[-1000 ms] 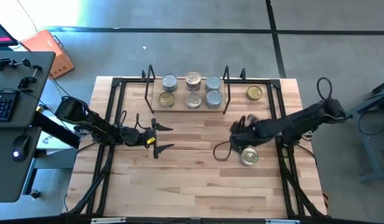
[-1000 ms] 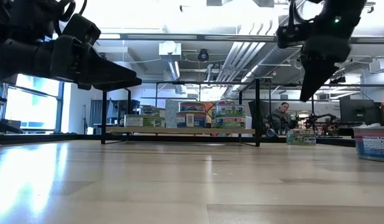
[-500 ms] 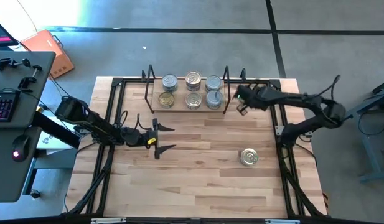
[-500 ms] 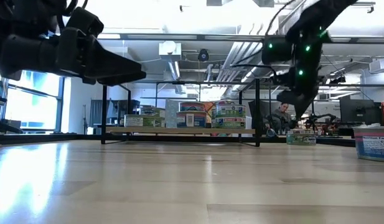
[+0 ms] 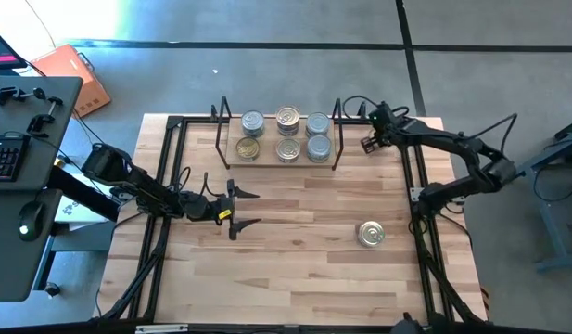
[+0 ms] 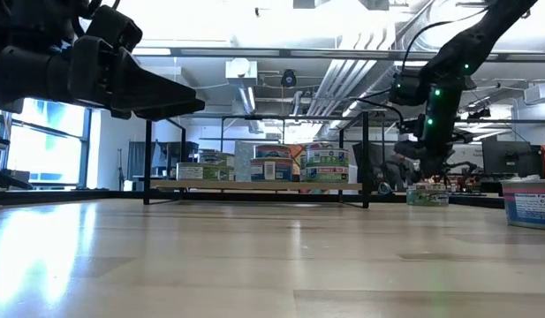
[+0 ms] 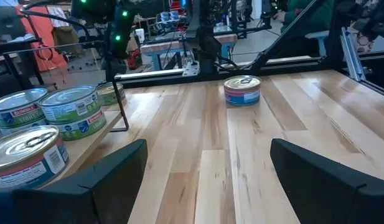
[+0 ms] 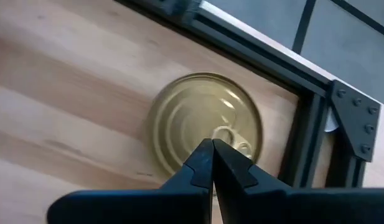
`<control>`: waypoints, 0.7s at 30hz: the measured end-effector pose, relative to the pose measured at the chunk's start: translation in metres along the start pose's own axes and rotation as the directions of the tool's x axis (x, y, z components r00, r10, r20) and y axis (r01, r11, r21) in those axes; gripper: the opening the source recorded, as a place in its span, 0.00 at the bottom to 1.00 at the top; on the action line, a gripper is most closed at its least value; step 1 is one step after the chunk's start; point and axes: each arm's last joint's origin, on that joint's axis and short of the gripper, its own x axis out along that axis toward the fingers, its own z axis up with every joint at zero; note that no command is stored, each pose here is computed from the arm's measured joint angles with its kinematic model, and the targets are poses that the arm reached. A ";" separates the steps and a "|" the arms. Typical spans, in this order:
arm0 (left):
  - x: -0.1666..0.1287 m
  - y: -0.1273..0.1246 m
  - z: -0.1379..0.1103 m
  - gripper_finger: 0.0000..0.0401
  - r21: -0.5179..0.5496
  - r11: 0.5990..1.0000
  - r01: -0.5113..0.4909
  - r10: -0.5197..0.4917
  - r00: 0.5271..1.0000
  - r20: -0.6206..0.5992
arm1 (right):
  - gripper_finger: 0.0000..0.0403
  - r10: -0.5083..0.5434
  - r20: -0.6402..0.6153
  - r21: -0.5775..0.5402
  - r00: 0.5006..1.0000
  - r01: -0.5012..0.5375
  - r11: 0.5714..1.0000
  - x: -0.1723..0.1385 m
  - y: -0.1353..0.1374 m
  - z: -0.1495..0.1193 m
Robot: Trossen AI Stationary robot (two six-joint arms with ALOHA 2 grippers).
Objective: Stack canned seafood by type on shelf
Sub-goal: Stack the green tuna can on top of the green tuna can on the shelf
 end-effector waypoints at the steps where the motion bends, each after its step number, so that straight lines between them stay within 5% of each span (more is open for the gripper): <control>1: 0.000 0.000 0.000 0.83 0.000 1.000 0.000 0.000 1.000 0.000 | 0.00 -0.004 -0.002 0.007 1.000 0.004 1.000 0.001 -0.002 0.000; 10: 0.000 0.000 0.000 0.83 -0.015 1.000 0.000 0.000 1.000 0.000 | 0.00 0.008 -0.082 -0.019 0.997 -0.010 1.000 0.029 -0.004 0.000; 21: -0.003 -0.006 -0.001 0.83 -0.043 0.999 0.028 -0.028 1.000 -0.011 | 0.00 0.044 -0.244 -0.053 0.969 -0.059 0.997 0.017 0.015 -0.018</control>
